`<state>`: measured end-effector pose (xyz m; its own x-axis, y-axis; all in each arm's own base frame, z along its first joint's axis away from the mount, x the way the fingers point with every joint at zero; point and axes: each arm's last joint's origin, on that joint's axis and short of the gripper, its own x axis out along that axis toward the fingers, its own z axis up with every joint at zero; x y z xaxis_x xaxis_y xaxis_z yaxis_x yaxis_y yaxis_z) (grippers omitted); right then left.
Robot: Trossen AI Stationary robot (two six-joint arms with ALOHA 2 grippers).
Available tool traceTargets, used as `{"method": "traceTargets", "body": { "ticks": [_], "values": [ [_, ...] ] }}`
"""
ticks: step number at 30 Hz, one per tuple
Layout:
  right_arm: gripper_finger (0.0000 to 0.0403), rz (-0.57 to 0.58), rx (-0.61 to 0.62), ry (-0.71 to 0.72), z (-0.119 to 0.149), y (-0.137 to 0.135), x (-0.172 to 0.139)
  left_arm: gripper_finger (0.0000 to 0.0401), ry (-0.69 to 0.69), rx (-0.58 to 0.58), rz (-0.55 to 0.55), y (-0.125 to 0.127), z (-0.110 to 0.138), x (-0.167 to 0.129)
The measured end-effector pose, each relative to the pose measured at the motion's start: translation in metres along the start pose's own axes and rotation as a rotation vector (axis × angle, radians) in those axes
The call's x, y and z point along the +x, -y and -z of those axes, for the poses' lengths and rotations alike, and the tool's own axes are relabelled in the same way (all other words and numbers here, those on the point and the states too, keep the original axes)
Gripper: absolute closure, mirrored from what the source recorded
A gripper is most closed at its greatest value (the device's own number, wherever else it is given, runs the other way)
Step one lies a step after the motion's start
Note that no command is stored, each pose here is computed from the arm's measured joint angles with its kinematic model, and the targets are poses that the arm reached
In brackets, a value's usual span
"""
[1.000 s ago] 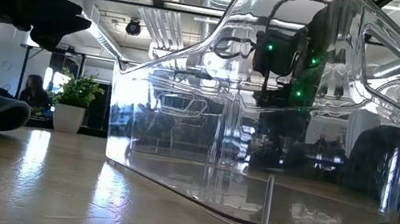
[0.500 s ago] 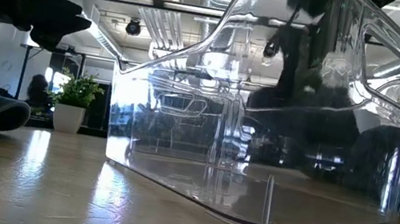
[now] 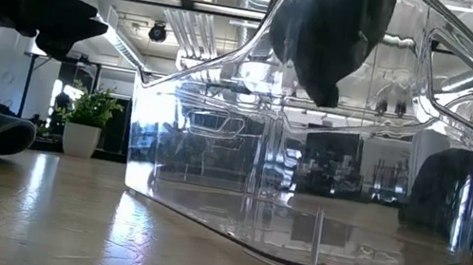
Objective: Pick & Place hat
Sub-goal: Put the black cap into the bottom transparent bin
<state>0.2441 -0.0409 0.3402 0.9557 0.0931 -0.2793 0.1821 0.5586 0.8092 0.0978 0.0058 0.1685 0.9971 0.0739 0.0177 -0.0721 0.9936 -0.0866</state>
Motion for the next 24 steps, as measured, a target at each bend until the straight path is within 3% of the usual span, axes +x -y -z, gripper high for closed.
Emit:
{"method": "traceTargets", "body": {
  "ticks": [13, 21, 24],
  "values": [
    [0.039, 0.029, 0.176, -0.318, 0.063, 0.009, 0.082, 0.022, 0.0, 0.0, 0.0, 0.0, 0.0, 0.0],
    [0.039, 0.035, 0.278, -0.345, 0.088, 0.018, 0.114, 0.022, 0.0, 0.0, 0.0, 0.0, 0.0, 0.0],
    [0.039, -0.063, 0.319, -0.282, 0.089, 0.014, 0.123, 0.022, 0.0, 0.0, 0.0, 0.0, 0.0, 0.0]
  ]
}}
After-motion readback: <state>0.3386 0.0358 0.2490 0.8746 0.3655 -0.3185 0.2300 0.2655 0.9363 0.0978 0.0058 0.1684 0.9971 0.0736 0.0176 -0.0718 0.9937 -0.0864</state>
